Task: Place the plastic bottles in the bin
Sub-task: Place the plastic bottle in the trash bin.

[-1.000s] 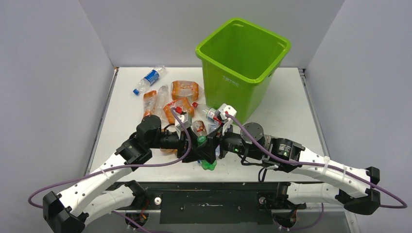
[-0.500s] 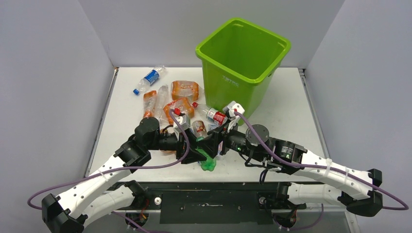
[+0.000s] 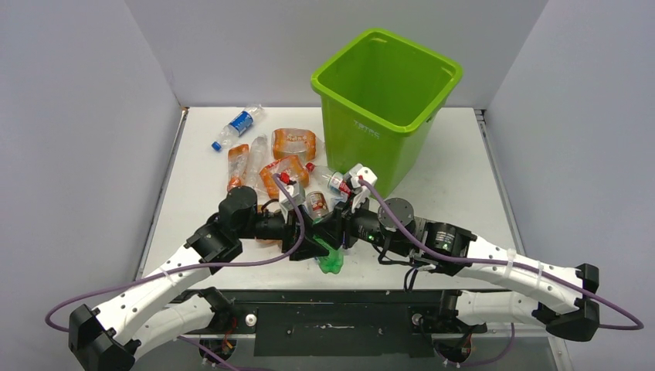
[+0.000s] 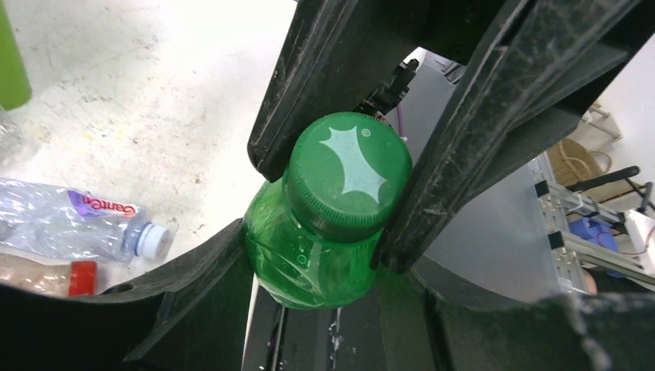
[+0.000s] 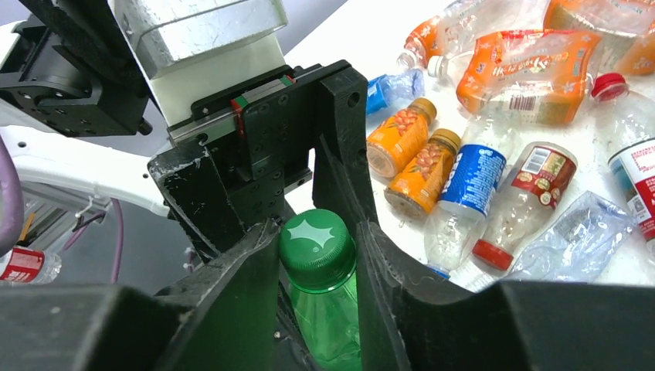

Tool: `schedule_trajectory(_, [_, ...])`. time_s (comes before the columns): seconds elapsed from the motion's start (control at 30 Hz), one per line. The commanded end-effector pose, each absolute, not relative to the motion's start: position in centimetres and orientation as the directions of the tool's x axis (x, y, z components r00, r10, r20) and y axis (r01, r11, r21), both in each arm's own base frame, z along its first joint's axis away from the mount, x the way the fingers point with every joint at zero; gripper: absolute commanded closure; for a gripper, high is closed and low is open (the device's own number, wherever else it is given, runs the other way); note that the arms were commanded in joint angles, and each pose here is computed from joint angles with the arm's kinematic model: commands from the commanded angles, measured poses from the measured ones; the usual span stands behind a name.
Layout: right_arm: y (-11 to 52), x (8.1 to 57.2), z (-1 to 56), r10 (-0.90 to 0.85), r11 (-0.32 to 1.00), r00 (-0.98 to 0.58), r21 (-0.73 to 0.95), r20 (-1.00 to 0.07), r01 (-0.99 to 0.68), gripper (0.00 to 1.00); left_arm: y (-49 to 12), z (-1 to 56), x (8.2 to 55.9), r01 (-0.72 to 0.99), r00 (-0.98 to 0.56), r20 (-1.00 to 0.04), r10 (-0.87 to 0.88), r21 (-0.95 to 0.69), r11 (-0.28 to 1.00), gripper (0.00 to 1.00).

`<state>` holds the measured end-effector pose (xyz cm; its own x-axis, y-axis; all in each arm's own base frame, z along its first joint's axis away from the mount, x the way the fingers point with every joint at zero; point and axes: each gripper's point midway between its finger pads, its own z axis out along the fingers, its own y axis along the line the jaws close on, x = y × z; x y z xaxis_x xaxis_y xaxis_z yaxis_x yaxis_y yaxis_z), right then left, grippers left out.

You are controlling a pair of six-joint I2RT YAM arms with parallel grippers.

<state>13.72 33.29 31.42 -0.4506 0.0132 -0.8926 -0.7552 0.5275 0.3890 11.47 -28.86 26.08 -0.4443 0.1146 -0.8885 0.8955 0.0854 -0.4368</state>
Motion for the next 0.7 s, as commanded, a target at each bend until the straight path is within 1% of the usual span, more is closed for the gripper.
schedule_trajectory(0.0, [33.4,14.9,28.7,-0.044,0.6,-0.459,0.344,-0.887,-0.722,0.84,-29.2,28.5,10.8,0.927,-0.374,-0.925,0.062,-0.374,0.011,1.0])
schedule_trajectory(0.03, [33.4,15.0,28.4,-0.053,0.604,-0.464,0.342,-0.884,-0.72,0.92,-29.1,28.6,10.9,0.929,-0.369,-0.927,0.058,-0.369,0.014,1.0])
schedule_trajectory(0.07, [33.3,15.0,28.3,-0.061,0.611,-0.466,0.336,-0.883,-0.717,0.94,-29.1,28.6,10.9,0.932,-0.363,-0.93,0.053,-0.363,0.016,1.0])
schedule_trajectory(0.13, [32.9,15.1,29.1,-0.062,0.618,-0.454,0.323,-0.889,-0.717,0.95,-29.0,28.8,11.1,0.94,-0.34,-0.94,0.038,-0.339,0.022,0.98])
schedule_trajectory(0.17, [32.6,15.2,29.9,-0.05,0.618,-0.441,0.319,-0.896,-0.718,0.95,-28.9,28.9,11.1,0.945,-0.327,-0.945,0.028,-0.326,0.022,0.86])
schedule_trajectory(0.2, [32.2,15.2,30.8,-0.037,0.62,-0.43,0.317,-0.902,-0.717,0.95,-28.9,29.1,11.0,0.951,-0.309,-0.951,0.014,-0.309,0.02,0.66])
schedule_trajectory(0.23, [31.8,15.3,32.1,-0.016,0.62,-0.416,0.317,-0.909,-0.717,0.95,-28.7,29.3,11.0,0.957,-0.288,-0.958,-0.006,-0.288,0.026,0.53])
schedule_trajectory(0.3, [30.9,15.4,35.0,0.027,0.622,-0.382,0.315,-0.924,-0.717,0.95,-28.2,30.0,11.1,0.97,-0.235,-0.97,-0.064,-0.238,0.048,0.33])
schedule_trajectory(0.37, [30.0,15.7,38.1,0.076,0.627,-0.347,0.315,-0.935,-0.712,0.95,-27.5,30.8,11.1,0.978,-0.18,-0.974,-0.139,-0.192,0.084,0.0])
schedule_trajectory(0.4, [29.6,15.8,39.6,0.097,0.629,-0.329,0.314,-0.939,-0.711,0.95,-27.1,31.3,11.2,0.979,-0.151,-0.972,-0.179,-0.172,0.11,0.03])
schedule_trajectory(0.5, [27.6,16.6,45.2,0.197,0.656,-0.242,0.311,-0.95,-0.688,0.95,-25.7,32.5,12.0,0.969,-0.064,-0.961,-0.269,-0.125,0.214,0.04])
schedule_trajectory(0.57, [25.7,17.2,50.3,0.29,0.674,-0.145,0.31,-0.946,-0.67,0.95,-24.8,33.2,12.7,0.954,-0.014,-0.952,-0.306,-0.104,0.282,0.04])
schedule_trajectory(0.67, [22.6,18.1,57.2,0.424,0.709,0.013,0.324,-0.905,-0.626,0.95,-23.5,33.7,14.0,0.918,0.049,-0.941,-0.333,-0.089,0.386,0.04])
